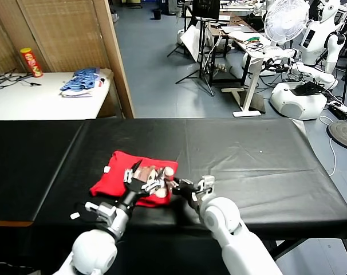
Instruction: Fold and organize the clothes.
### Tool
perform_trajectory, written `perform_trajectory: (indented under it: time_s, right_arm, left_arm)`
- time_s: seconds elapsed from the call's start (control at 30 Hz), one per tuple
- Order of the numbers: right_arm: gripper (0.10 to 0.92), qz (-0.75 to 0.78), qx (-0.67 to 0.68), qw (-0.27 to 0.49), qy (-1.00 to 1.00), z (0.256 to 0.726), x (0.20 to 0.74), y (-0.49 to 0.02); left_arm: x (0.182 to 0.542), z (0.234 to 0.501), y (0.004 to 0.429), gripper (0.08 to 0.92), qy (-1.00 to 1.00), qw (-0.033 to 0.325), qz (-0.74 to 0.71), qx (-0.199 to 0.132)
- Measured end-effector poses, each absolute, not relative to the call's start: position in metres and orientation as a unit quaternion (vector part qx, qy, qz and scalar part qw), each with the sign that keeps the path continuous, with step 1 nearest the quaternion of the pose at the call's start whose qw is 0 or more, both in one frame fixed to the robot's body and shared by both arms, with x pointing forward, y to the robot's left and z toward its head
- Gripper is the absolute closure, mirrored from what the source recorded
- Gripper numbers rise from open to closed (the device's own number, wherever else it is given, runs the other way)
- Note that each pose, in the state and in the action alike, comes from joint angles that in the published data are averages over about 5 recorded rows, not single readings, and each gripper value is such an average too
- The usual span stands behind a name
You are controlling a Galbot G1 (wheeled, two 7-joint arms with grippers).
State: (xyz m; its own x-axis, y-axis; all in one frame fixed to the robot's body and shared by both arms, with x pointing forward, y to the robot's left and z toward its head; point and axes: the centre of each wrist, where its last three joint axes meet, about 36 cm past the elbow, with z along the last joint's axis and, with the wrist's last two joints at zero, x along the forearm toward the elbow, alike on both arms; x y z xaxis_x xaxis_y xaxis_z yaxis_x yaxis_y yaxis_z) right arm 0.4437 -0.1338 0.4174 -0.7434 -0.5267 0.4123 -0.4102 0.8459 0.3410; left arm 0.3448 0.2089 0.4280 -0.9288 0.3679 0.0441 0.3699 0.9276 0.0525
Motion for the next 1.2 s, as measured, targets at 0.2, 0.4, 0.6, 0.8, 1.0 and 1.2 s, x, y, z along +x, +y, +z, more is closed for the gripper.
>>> perform_trajectory:
  time_s: [0.2, 0.4, 0.6, 0.8, 1.0, 1.2]
  right_arm:
    - [0.886, -0.021, 0.253, 0.191, -0.948, 0.407, 0.449, -0.169]
    - [0.682, 0.048, 0.259, 0.138, -0.955, 0.406, 0.436, -0.206]
    - [0.352, 0.093, 0.238, 0.038, -0.966, 0.404, 0.406, -0.228]
    - [0.228, 0.093, 0.188, -0.011, -0.978, 0.402, 0.361, -0.238]
    - [0.224, 0.08, 0.117, 0.032, -0.989, 0.396, 0.298, -0.243]
    - [0.224, 0.067, 0.054, 0.106, -0.991, 0.406, 0.245, -0.237]
  left_arm:
    - [0.345, 0.416, 0.221, 0.201, -0.986, 0.022, -0.052, -0.154]
    - [0.343, 0.404, 0.235, 0.201, -0.991, 0.044, -0.047, -0.118]
    - [0.338, 0.395, 0.253, 0.201, -0.993, 0.056, -0.038, -0.099]
    - [0.327, 0.396, 0.263, 0.201, -0.993, 0.092, -0.037, -0.064]
    - [0.304, 0.413, 0.268, 0.201, -0.991, 0.117, -0.036, -0.047]
    - [0.267, 0.422, 0.269, 0.201, -0.987, 0.148, -0.026, -0.054]
